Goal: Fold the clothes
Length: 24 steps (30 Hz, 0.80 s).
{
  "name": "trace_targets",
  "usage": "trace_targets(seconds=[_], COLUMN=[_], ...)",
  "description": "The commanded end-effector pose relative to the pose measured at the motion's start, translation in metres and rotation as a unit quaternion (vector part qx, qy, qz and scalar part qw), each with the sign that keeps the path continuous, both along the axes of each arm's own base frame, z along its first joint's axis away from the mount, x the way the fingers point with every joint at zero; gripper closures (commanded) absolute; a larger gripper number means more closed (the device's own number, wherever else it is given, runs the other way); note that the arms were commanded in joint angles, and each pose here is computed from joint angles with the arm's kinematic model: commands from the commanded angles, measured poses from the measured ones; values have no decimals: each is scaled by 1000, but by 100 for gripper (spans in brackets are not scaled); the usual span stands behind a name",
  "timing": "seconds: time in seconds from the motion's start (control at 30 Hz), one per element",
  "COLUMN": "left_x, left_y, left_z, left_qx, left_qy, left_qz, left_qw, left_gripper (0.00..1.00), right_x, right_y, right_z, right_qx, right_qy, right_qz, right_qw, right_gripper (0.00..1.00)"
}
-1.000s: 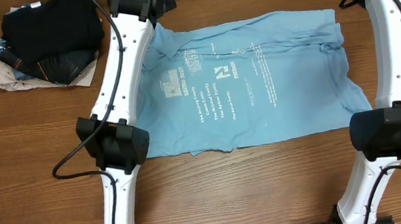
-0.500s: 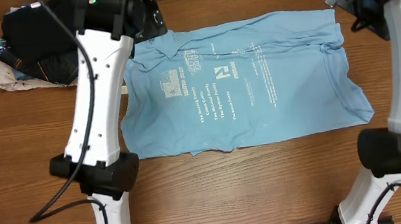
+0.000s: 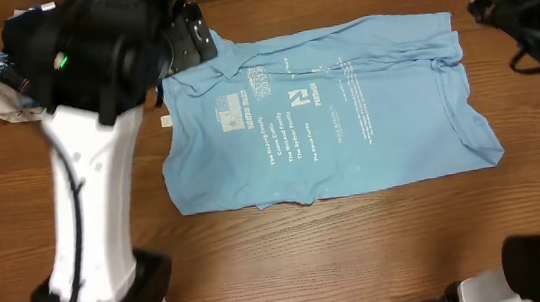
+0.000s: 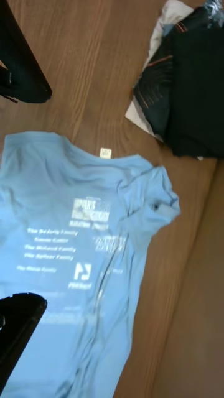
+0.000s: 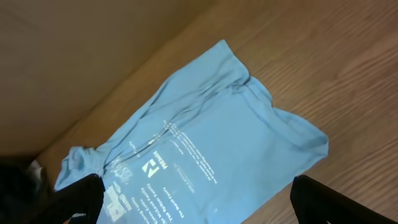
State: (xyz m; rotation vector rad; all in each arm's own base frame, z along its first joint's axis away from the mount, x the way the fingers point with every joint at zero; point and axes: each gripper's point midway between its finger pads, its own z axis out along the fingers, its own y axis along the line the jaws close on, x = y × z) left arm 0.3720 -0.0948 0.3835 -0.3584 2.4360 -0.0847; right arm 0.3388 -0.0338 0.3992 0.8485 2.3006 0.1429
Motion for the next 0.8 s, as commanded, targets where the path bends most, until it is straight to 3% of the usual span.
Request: trace_targets(seconds=[0.0, 0.23, 0.47, 0.67, 0.77], left_x=[-36, -90, -144, -167, -170], left_y=[-21, -56, -100, -110, -104], left_z=[10, -41, -144, -210, -240], left_qx=[-22, -19, 54, 76, 86], left_qy=[4, 104, 248, 303, 318], left_qz=[-67, -117, -170, -180, -174], left_qw=[998, 987, 952, 933, 928], left_gripper=[0, 0, 0, 0, 13], right_x=[-17, -19, -4, 0, -1], right_y=[6, -6, -13, -28, -40], right_z=[5, -31, -71, -92, -101], right_qx=[-5, -23, -14, -10, -6], right_qy=[-5, 57, 101, 123, 132], right_qz=[26, 5, -10, -32, -49], right_qw=[1000, 998, 995, 992, 990], right_gripper=[0, 0, 0, 0, 0])
